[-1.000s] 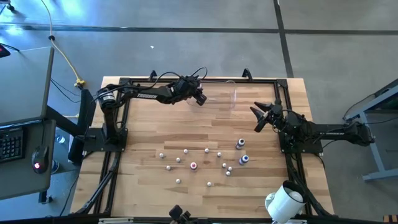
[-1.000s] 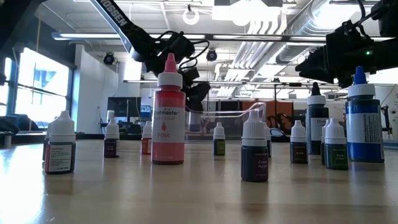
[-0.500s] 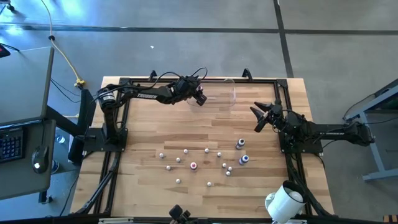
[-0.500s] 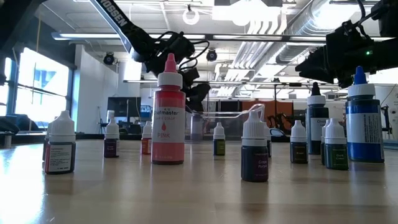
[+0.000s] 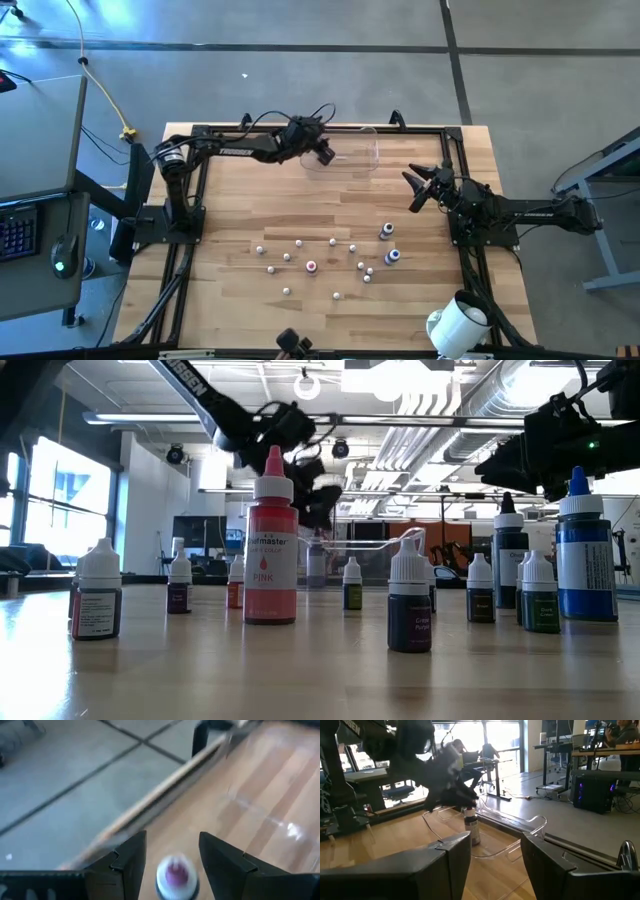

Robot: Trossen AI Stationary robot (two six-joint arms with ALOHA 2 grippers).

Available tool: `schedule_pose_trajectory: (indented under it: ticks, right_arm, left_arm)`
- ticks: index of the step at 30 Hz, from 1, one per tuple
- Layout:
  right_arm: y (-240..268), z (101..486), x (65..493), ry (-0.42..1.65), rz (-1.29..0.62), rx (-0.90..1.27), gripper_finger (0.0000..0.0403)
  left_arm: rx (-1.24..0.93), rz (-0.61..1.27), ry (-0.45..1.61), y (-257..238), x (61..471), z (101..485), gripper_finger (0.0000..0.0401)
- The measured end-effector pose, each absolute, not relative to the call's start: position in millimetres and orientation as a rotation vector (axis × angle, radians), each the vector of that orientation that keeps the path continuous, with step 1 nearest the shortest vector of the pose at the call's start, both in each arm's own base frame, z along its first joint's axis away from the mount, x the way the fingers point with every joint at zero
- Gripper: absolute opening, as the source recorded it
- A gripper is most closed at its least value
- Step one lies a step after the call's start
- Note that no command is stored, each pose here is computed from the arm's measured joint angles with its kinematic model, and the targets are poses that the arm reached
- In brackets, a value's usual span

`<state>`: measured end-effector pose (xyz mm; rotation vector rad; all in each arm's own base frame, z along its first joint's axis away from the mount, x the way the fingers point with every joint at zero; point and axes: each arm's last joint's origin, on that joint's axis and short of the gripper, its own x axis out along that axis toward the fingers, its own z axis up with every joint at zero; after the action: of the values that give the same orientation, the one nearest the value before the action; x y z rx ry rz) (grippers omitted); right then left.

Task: Pick & Place food coloring
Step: Put the black food coloring into the transparent bin

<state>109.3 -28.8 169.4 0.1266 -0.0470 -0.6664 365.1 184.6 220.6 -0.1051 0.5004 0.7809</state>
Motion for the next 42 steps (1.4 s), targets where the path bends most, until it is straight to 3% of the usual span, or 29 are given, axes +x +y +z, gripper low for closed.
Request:
schedule_pose_trajectory:
  ticks: [6,13,24,32,42]
  right_arm:
    - [-27,169,111,-0.029,-0.593,0.090,0.0165]
    - [-17,168,116,0.004,-0.213,0.113,0.0165]
    - [-15,167,131,0.067,-0.125,0.205,0.0165]
    - [4,194,156,0.117,0.033,0.111,0.0165]
    - [31,188,173,0.250,0.112,-0.037,0.0165]
  left_arm:
    - [-0.084,0.764,0.578,186,371,264,0.0179]
    - [-0.092,0.507,0.735,174,369,325,0.0179]
    - [-0.109,0.199,0.809,144,332,426,0.0179]
    - [-0.143,0.167,0.976,123,285,458,0.0179]
    - [0.000,0.086,0.828,57,238,485,0.0179]
